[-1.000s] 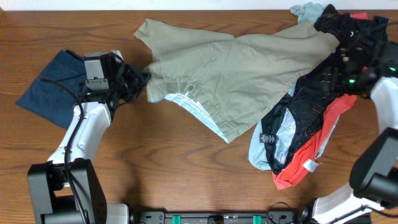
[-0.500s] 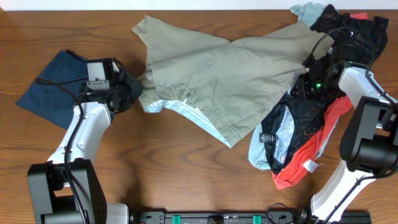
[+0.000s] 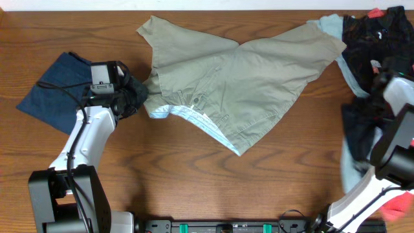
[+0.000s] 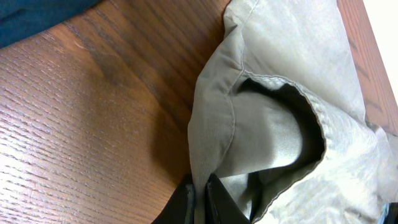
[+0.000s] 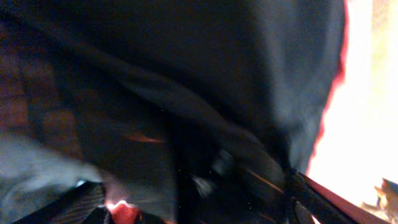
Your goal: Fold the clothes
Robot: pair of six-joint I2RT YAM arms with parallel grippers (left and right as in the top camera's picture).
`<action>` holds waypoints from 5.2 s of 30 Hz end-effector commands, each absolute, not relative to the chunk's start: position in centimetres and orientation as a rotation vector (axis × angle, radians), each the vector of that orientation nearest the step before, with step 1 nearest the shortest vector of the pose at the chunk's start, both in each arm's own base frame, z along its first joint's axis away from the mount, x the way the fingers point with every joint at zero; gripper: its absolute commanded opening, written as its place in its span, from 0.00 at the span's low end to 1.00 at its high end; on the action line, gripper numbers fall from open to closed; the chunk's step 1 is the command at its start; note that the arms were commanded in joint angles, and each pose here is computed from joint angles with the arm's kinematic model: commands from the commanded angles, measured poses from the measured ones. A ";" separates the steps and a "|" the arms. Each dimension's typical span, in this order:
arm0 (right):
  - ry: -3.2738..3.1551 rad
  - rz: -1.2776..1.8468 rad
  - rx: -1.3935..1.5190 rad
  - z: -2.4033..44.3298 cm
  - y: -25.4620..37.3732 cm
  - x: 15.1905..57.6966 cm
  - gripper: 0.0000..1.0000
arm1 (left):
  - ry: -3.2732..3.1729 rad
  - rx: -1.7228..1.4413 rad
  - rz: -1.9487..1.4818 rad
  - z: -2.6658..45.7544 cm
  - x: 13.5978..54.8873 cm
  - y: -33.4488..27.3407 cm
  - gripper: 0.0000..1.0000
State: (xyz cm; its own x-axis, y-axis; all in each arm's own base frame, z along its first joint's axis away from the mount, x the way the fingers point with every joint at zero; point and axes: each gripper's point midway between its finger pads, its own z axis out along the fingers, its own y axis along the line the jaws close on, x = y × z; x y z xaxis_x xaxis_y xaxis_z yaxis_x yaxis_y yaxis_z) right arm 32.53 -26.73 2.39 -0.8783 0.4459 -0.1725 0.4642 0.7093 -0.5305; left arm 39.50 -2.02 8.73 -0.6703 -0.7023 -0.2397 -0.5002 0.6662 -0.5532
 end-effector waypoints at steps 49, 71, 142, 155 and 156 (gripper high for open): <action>2.880 0.314 0.806 -2.7 -11.1 39.8 0.01 | 2.741 -0.948 -0.585 6.3 33.0 -3.0 0.06; 3.010 0.171 0.866 2.0 -11.4 34.6 0.38 | 2.543 -0.995 -0.491 7.3 36.9 -0.9 0.23; 3.036 1.069 -0.365 -0.2 21.6 34.2 0.01 | 2.718 -1.132 -0.344 -0.5 33.0 6.5 0.06; 2.451 0.990 -0.329 7.7 20.4 46.7 0.45 | 2.724 -1.135 -0.344 -0.5 32.9 6.4 0.06; 2.425 0.947 -0.326 7.7 20.1 47.7 0.44 | 2.728 -1.137 -0.344 -0.6 32.8 6.4 0.06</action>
State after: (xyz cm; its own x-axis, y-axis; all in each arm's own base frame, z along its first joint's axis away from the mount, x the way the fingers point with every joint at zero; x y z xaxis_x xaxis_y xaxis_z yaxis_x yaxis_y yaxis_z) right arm 46.23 20.84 6.37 -0.8706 -0.0672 -0.4873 -0.3867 0.7059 0.5935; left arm 32.70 5.50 -0.23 -0.6982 -0.7139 -0.0533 -0.6685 0.6769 -0.3083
